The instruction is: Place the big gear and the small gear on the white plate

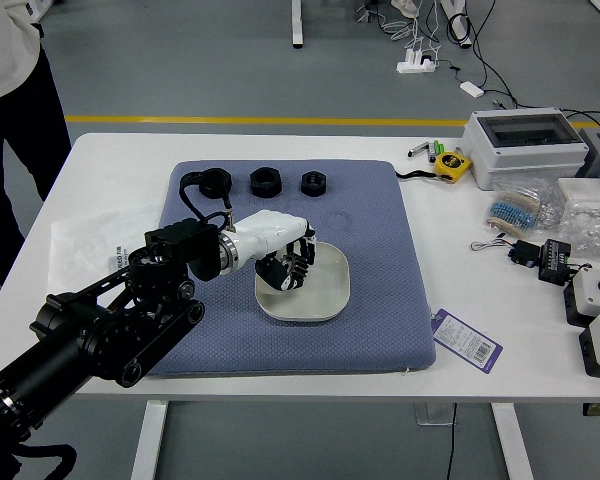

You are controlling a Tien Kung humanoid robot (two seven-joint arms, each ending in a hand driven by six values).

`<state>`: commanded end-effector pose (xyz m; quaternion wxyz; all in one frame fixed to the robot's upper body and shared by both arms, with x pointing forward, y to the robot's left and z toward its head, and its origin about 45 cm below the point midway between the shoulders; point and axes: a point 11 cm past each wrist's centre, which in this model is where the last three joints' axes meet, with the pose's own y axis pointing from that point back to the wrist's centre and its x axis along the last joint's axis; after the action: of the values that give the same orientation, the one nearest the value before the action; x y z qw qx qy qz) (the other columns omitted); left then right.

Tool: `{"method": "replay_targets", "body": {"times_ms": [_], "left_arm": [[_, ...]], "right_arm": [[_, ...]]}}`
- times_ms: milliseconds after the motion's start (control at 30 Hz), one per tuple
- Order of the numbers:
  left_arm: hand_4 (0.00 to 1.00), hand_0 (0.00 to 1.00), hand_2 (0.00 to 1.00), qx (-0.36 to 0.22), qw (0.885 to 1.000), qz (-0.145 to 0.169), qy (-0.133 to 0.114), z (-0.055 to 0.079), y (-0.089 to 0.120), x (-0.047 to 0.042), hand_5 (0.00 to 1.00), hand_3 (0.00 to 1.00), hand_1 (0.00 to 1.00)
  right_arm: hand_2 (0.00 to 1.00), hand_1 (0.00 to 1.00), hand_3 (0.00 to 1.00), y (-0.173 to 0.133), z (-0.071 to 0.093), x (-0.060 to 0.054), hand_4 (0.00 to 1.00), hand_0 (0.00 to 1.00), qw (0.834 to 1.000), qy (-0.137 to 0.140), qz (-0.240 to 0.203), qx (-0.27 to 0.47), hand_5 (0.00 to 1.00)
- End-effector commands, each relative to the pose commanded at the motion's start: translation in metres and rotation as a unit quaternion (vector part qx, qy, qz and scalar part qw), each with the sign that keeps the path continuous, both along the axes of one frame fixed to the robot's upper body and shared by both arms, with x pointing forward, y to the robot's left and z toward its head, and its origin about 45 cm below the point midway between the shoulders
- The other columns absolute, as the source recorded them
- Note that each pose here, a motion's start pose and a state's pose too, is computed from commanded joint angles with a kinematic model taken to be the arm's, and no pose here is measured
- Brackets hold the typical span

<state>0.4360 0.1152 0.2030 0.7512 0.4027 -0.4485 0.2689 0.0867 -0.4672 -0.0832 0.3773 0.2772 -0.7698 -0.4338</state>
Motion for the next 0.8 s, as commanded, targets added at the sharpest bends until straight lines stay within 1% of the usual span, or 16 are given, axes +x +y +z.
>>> {"method": "replay_targets", "body": {"times_ms": [33,200,233,400,433,600,633,667,800], "left_arm": [[0.624,0.343,0.518,0.003,1.0,0.0,0.001,0.0,0.0,-0.0001,0.002,0.543,0.476],[0.624,0.343,0.518,0.003,1.0,-0.002,0.007,-0.002,-0.001,-0.0023,0.002,0.543,0.476],[0.998,0.413,0.571,0.002,1.0,-0.003,0.007,-0.002,-0.001,-0.0028,0.106,0.611,0.55],[0.998,0.413,0.571,0.0,1.0,-0.008,0.017,-0.007,-0.003,-0.0064,0.106,0.611,0.55],[0.998,0.456,0.661,-0.002,1.0,-0.008,0.019,-0.008,-0.003,-0.0069,0.187,0.7,0.618],[0.998,0.456,0.661,-0.017,1.0,-0.004,0.024,-0.011,-0.006,-0.0087,0.187,0.7,0.618],[0.998,0.487,0.688,-0.021,0.999,-0.004,0.024,-0.012,-0.007,-0.0092,0.223,0.726,0.656],[0.998,0.487,0.688,-0.021,0.999,-0.004,0.024,-0.012,-0.007,-0.0093,0.223,0.726,0.656],[0.998,0.487,0.688,-0.035,0.999,-0.003,0.015,-0.011,-0.009,-0.0095,0.223,0.726,0.656]], "right_arm": [[0.729,0.657,0.576,0.0,0.0,0.0,0.836,0.653,1.0,0.0,0.0,0.0,0.68],[0.729,0.657,0.576,0.0,0.0,0.0,0.836,0.653,1.0,0.0,0.0,0.0,0.68],[0.729,0.657,0.576,0.0,0.0,0.0,0.836,0.653,1.0,0.001,0.0,0.0,0.68],[0.729,0.657,0.576,0.0,-0.001,-0.003,0.836,0.653,1.0,0.003,0.0,0.0,0.68],[0.729,0.657,0.576,0.0,-0.001,-0.003,0.836,0.653,1.0,0.004,0.0,0.0,0.68],[0.729,0.657,0.576,0.0,-0.001,-0.005,0.836,0.653,1.0,0.006,0.0,0.0,0.68],[0.729,0.657,0.576,0.0,-0.001,-0.006,0.836,0.653,1.0,0.007,0.0,0.0,0.68],[0.729,0.657,0.576,0.0,-0.001,-0.006,0.836,0.653,1.0,0.007,0.0,0.0,0.68],[0.729,0.657,0.576,0.0,-0.002,-0.007,0.836,0.653,1.0,0.007,-0.001,0.0,0.68]]}}
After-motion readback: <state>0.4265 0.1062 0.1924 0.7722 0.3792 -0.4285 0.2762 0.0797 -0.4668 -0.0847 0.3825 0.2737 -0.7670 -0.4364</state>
